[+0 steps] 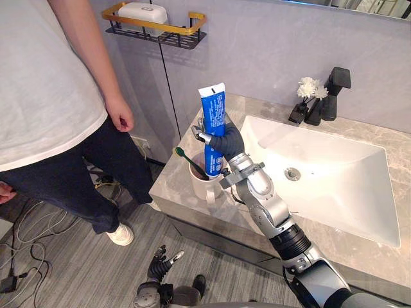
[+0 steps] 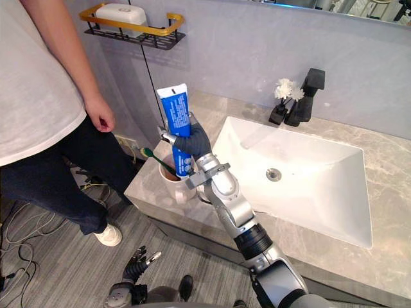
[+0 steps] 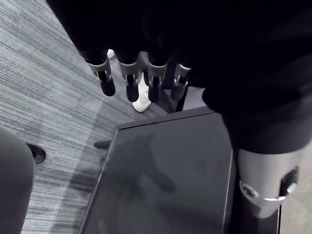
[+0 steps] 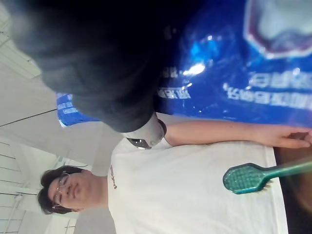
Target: Organize washtable
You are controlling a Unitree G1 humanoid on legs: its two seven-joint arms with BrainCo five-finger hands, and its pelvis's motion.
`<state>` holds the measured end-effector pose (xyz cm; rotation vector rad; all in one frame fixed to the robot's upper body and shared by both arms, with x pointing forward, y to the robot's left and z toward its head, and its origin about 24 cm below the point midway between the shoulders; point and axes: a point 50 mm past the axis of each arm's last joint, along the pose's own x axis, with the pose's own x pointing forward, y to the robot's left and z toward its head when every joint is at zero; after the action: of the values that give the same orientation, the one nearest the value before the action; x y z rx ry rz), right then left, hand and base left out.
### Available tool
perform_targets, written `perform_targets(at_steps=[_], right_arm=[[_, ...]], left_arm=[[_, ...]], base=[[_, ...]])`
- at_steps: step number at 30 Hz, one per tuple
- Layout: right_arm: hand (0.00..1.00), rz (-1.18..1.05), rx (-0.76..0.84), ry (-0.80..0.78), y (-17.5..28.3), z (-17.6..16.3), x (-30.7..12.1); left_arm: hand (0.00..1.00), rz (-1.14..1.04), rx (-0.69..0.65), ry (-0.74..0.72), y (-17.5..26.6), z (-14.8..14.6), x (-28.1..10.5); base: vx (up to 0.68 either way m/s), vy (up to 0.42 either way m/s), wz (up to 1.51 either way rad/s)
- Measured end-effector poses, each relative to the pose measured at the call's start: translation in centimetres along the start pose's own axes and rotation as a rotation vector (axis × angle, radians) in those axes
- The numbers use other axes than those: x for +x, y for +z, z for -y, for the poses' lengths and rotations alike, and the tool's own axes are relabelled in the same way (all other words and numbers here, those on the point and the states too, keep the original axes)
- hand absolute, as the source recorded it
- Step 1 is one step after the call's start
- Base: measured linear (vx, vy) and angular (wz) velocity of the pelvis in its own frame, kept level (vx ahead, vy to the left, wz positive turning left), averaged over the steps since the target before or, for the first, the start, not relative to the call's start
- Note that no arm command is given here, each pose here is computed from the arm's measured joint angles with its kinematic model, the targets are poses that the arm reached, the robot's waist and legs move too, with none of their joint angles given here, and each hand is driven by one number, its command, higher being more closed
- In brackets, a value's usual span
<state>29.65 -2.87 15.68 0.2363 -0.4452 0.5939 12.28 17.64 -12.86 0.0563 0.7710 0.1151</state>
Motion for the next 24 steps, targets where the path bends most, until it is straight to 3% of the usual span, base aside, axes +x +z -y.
perform_targets(at_steps=[1, 2, 24], right_arm=[[1.00, -0.007, 0.003, -0.004, -0.18, 0.03, -0.19], [0.00, -0.013, 0.005, -0.007, -0.33, 0.05, -0.34], [0.00, -0.037, -0.020, -0.015, -0.86, 0.23, -0.52]], left_arm=[[0.00, 0.000, 0.000, -0.001, 0.00, 0.00, 0.00], [0.00, 0.000, 0.000, -0.001, -0.01, -0.01, 0.00], [0.00, -0.003, 0.000, 0.000, -0.06, -0.03, 0.01]], base=[[0.00, 0.000, 0.00], [0.00, 0.000, 0.00], [0.00, 0.000, 0.00]])
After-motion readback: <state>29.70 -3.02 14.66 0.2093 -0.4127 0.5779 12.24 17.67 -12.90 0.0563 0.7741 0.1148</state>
